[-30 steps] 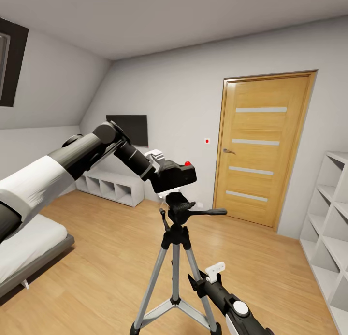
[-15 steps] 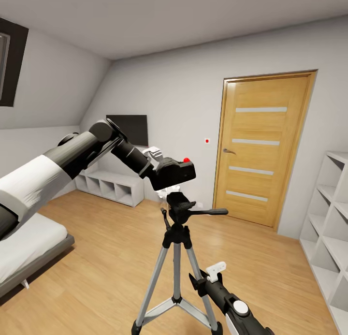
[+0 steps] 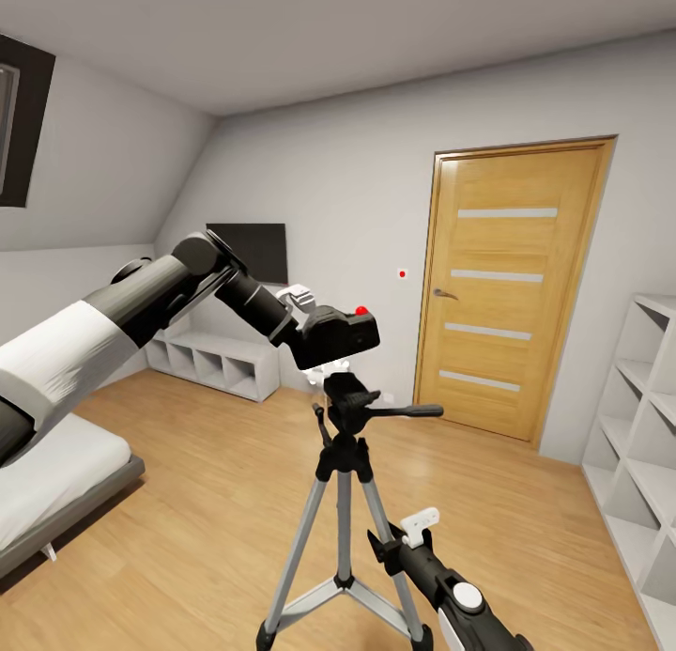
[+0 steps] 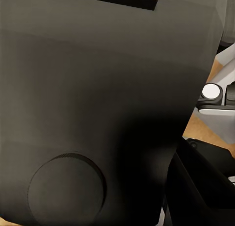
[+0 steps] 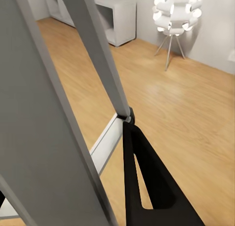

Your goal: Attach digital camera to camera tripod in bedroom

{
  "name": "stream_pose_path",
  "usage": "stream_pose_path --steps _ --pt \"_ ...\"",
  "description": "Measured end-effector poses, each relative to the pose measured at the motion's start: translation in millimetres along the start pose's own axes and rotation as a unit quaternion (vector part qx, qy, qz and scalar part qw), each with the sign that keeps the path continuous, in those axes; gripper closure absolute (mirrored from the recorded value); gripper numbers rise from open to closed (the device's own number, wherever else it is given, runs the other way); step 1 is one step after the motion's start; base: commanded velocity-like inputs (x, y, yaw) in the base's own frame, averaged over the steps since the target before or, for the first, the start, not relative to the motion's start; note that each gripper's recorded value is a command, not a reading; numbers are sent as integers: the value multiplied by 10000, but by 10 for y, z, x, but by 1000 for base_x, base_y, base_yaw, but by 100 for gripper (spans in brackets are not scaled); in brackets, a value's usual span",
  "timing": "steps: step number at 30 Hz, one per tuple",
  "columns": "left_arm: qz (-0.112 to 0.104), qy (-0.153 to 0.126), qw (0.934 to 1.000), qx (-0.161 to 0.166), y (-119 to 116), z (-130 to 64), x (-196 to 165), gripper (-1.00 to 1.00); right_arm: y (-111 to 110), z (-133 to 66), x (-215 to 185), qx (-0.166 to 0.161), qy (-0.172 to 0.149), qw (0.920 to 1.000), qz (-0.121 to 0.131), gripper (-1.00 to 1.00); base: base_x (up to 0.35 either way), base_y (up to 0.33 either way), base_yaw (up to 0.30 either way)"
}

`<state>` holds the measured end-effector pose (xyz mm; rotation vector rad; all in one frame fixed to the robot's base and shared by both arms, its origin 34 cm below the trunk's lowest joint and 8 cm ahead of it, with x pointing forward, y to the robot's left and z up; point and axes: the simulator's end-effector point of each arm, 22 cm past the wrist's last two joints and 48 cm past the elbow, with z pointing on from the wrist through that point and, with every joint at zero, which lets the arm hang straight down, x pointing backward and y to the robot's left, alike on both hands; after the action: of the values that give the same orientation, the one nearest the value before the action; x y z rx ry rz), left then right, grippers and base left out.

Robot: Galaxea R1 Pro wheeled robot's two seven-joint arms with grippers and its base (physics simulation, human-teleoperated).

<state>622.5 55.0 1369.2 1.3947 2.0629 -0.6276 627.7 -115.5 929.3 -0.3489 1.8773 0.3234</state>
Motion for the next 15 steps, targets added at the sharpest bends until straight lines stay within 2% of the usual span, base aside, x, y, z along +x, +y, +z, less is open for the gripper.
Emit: stream_pose_path --steps 7,12,15 --pt "-1 1 10000 4 1 4 0 100 -39 21 -32 62 -3 10000 -14 100 0 0 0" --pt "6 0 10000 6 -4 5 -3 100 -187 36 -102 375 -69 9993 52 100 0 0 0" --pt "7 0 10000 6 -4 5 -4 100 -196 43 -120 401 -83 9991 53 100 0 0 0"
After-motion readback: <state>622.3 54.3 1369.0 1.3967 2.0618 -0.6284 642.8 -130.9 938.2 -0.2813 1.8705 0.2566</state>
